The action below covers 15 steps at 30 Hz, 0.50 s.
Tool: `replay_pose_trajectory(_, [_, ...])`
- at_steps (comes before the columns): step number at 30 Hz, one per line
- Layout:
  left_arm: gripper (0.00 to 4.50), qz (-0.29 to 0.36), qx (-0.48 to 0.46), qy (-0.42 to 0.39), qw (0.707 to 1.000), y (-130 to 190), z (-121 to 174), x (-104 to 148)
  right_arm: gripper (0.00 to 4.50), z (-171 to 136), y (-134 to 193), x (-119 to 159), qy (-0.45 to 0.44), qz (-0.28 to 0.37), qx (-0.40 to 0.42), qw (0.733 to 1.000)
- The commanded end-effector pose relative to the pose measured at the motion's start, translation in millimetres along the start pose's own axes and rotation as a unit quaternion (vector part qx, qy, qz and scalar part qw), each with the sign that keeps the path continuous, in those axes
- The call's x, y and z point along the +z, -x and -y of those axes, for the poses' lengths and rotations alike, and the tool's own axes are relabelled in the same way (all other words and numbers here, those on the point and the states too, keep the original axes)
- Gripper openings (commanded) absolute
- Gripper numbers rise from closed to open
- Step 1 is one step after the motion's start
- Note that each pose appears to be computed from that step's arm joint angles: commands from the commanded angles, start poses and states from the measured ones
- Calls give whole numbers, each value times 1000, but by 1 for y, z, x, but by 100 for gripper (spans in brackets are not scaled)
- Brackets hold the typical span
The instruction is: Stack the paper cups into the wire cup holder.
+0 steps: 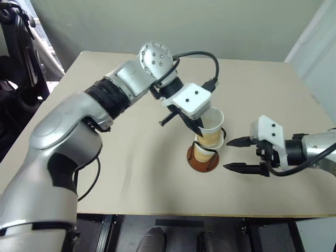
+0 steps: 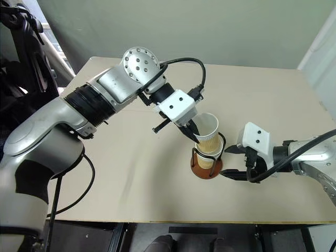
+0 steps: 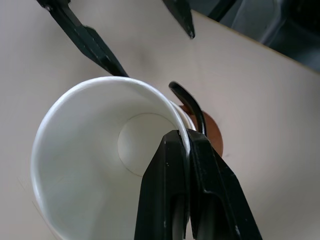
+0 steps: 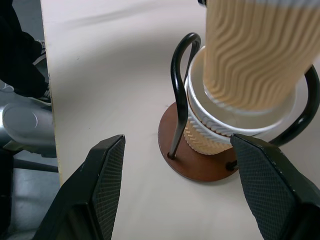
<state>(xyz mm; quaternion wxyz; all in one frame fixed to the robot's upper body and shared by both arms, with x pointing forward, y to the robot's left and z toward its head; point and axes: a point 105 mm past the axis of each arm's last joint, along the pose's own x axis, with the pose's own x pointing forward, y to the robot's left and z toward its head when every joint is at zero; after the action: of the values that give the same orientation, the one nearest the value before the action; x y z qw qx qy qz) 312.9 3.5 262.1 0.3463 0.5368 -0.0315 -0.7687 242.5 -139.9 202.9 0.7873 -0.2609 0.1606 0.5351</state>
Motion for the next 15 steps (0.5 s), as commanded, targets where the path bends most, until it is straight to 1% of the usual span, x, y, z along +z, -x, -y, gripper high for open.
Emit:
replay_pose_trajectory(1, [45, -8, -5, -36, 999, 5, -7, 11, 338, 0, 6, 11, 25, 14, -15, 999])
replay_pose_trajectory(2, [63, -6, -5, -38, 999, 4, -8, 12, 338, 0, 6, 11, 25, 14, -15, 999])
replay_pose_trajectory(9, [310, 10, 15, -43, 999, 6, -13, 15, 338, 1, 6, 11, 24, 16, -16, 999])
replay_pose_trajectory(13, [310, 34, 61, -18, 997, 18, -21, 15, 338, 3, 5, 12, 23, 19, -19, 999])
replay_pose_trajectory(15, [310, 60, 120, 1, 991, 28, -33, 15, 338, 8, 5, 10, 22, 18, -28, 999])
